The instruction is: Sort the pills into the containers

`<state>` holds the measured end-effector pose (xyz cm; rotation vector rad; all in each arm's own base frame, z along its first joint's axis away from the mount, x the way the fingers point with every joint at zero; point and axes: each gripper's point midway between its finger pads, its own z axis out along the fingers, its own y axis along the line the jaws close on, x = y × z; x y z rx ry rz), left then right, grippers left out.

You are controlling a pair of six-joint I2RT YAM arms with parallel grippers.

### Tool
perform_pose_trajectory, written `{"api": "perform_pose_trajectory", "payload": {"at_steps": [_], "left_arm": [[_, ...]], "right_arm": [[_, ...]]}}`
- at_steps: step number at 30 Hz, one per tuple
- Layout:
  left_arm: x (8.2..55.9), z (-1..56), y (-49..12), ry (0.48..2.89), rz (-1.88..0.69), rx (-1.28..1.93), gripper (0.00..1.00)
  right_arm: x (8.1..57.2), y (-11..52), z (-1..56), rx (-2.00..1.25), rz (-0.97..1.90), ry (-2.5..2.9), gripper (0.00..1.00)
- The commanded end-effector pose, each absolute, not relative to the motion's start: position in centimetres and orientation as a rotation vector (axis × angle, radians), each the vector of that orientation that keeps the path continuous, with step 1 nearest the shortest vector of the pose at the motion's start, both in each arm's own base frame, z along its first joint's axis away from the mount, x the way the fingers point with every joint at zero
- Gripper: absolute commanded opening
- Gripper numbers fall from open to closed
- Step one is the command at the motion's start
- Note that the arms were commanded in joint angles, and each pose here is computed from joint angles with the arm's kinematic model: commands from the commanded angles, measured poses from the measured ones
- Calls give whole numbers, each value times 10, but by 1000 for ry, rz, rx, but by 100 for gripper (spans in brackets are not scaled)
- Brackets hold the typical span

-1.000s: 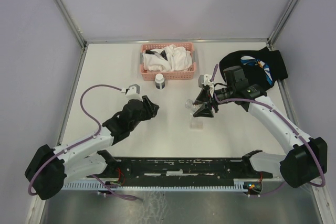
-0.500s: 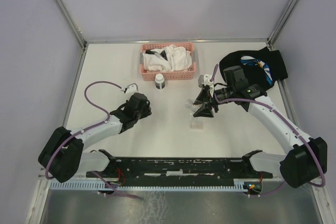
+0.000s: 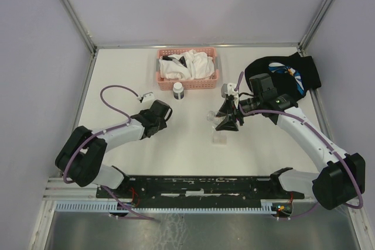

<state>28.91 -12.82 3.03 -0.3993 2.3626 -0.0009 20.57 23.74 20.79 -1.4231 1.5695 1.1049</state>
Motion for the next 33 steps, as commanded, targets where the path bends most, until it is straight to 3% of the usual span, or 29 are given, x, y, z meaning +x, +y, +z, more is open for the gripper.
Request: {"api": "perform_pose_trajectory", "payload": {"at_steps": [1, 5, 9, 13, 17, 21, 24, 25, 27, 29, 31, 33], "left_arm": [[304, 45, -124, 2295, 26, -470, 51], [302, 47, -124, 2299, 23, -480, 85], [296, 55, -129, 2312, -41, -480, 99], [285, 79, -146, 2305, -228, -428, 99], [272, 130, -182, 2135, -620, -239, 99], [245, 192, -202, 1871, -924, -67, 99], [236, 213, -203, 1788, -979, -7, 99], [234, 217, -205, 1771, -992, 9, 99], [232, 220, -209, 1760, -1015, 41, 99], [231, 219, -214, 1764, -1038, 60, 99], [230, 215, -219, 1772, -1062, 75, 99], [231, 216, -223, 1757, -1091, 70, 99]], "right_arm": [[208, 241, 228, -1432, 1087, 1483, 2], [208, 241, 228, -1432, 1086, 1482, 2], [209, 240, 231, -1430, 1083, 1477, 2], [204, 241, 260, -1367, 1150, 1432, 2], [223, 227, 330, -1179, 1011, 1374, 4], [265, 197, 414, -832, 887, 1330, 6], [287, 187, 472, -539, 1062, 1277, 6], [275, 196, 492, -534, 1214, 1219, 6], [200, 221, 539, -711, 1508, 917, 6], [162, 218, 553, -798, 1484, 773, 7], [183, 201, 565, -706, 1292, 828, 7], [255, 173, 558, -413, 1171, 1086, 5]]}}
